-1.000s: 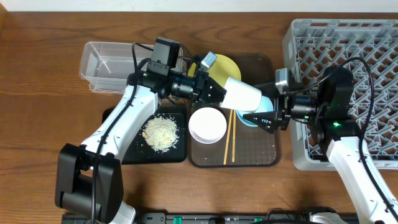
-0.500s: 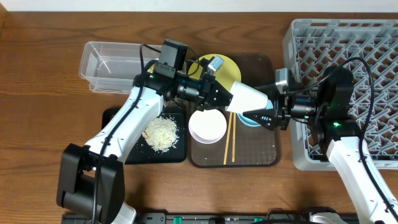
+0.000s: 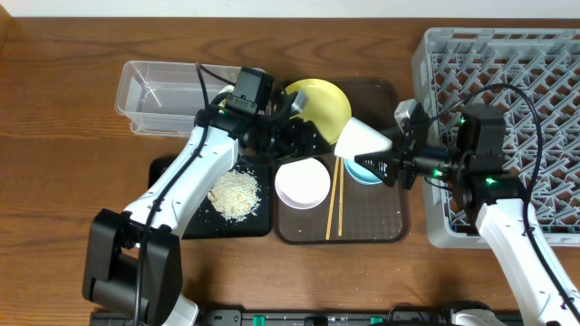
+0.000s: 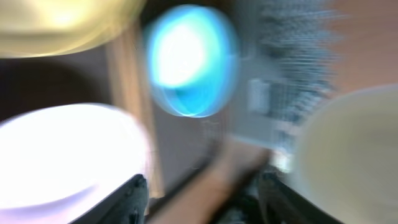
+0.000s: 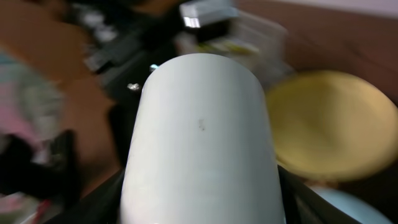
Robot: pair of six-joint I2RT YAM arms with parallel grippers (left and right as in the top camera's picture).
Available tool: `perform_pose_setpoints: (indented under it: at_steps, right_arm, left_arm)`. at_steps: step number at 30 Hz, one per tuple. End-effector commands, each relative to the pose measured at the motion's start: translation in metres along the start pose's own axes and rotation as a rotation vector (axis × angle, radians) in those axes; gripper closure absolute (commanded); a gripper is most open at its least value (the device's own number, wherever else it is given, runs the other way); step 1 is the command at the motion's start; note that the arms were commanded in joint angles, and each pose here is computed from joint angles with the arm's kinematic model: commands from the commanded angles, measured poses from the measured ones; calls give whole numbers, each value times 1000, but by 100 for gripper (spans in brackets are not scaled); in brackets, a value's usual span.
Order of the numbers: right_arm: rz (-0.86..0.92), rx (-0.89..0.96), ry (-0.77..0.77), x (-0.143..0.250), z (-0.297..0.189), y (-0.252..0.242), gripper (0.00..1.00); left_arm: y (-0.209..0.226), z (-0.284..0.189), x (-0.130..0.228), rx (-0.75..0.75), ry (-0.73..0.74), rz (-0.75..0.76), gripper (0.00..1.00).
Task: Sort waste into correct bins and load items into the dishwasher rack
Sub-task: 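Place the white cup into the dish rack with the right gripper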
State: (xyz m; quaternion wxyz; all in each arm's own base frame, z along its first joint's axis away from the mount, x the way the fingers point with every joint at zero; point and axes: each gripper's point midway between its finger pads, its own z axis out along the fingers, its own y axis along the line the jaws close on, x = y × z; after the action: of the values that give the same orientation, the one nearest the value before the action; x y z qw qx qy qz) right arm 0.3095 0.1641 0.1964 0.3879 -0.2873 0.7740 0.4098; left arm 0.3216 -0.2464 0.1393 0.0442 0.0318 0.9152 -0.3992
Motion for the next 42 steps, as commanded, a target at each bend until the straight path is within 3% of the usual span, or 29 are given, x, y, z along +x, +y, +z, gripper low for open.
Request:
perform_pose_setpoints:
  at_steps: [1, 7, 11, 13, 22, 31, 42]
  right_arm:
    - [53, 259, 38, 2, -13, -39, 49]
    - [174, 548, 113, -2, -66, -66, 67]
    - [272, 792, 159, -9, -116, -83, 90]
    - [308, 877, 165, -10, -136, -89, 96]
    - [583, 1158, 199, 22, -213, -117, 99]
    - [902, 1309, 343, 93, -263, -144, 94]
    - [1057, 1263, 409, 128, -256, -163, 87]
  left_arm:
    - [61, -31, -21, -376, -152, 63, 37]
    - [84, -109, -11, -616, -276, 43, 35]
    - [83, -153, -4, -674, -375, 22, 35]
    - [82, -167, -3, -687, -414, 17, 35]
    - [78, -179, -2, -681, -453, 15, 30]
    - [78, -179, -2, -681, -453, 16, 26]
    - [78, -179, -1, -682, -450, 14, 26]
